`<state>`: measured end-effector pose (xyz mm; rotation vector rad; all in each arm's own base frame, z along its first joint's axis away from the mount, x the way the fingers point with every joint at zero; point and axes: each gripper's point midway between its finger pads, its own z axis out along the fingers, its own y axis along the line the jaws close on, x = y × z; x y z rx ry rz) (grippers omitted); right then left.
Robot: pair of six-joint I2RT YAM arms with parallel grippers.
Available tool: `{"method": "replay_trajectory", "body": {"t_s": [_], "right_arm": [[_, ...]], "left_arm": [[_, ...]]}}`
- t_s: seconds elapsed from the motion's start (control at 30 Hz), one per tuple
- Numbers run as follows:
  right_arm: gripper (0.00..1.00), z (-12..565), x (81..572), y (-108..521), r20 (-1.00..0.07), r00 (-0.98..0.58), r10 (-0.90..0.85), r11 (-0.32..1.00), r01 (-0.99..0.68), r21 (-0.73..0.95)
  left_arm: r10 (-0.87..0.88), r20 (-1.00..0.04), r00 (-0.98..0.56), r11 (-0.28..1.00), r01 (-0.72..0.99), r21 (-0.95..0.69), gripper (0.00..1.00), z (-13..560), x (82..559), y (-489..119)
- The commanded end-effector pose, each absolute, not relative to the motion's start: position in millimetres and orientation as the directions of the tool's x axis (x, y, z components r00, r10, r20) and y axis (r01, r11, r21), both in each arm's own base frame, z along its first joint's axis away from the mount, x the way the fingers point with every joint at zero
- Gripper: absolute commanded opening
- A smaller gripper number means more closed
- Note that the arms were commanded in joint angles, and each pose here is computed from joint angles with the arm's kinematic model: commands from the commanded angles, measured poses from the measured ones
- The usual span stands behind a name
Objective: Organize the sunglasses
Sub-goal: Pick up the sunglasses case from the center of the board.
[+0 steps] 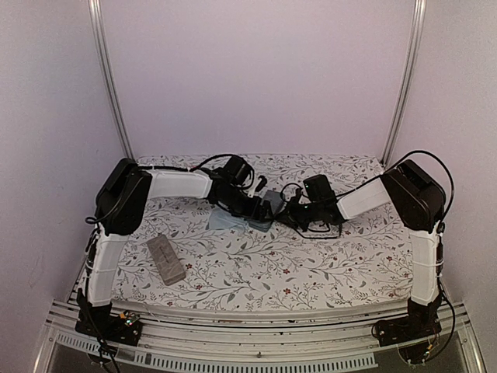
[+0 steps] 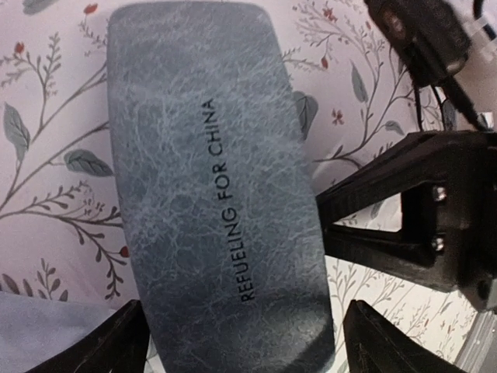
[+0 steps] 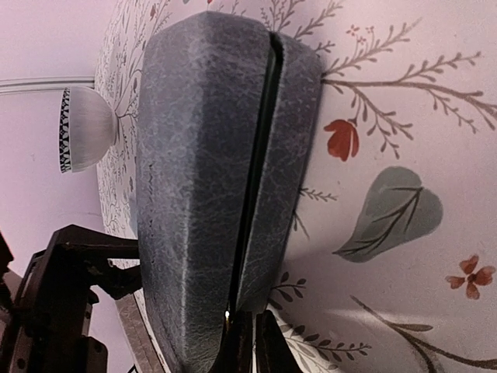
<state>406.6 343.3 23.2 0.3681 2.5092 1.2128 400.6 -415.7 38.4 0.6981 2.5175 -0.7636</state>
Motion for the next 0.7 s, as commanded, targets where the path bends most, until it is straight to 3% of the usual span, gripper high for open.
{"method": "replay_trajectory", "body": {"t_s": [0.0,0.67], "right_arm": [[0.04,26,406,353,-0.186,-0.921,0.342,0.608,0.066,0.791],[0.07,42,410,378,-0.176,-0.935,0.308,0.648,0.071,0.758]], "left_arm": [[0.383,-0.439,-0.812,0.739,0.555,-0.382,0.89,12,385,-410],[0.507,-0.357,-0.785,0.734,0.610,-0.298,0.76,-8,356,-413]]}}
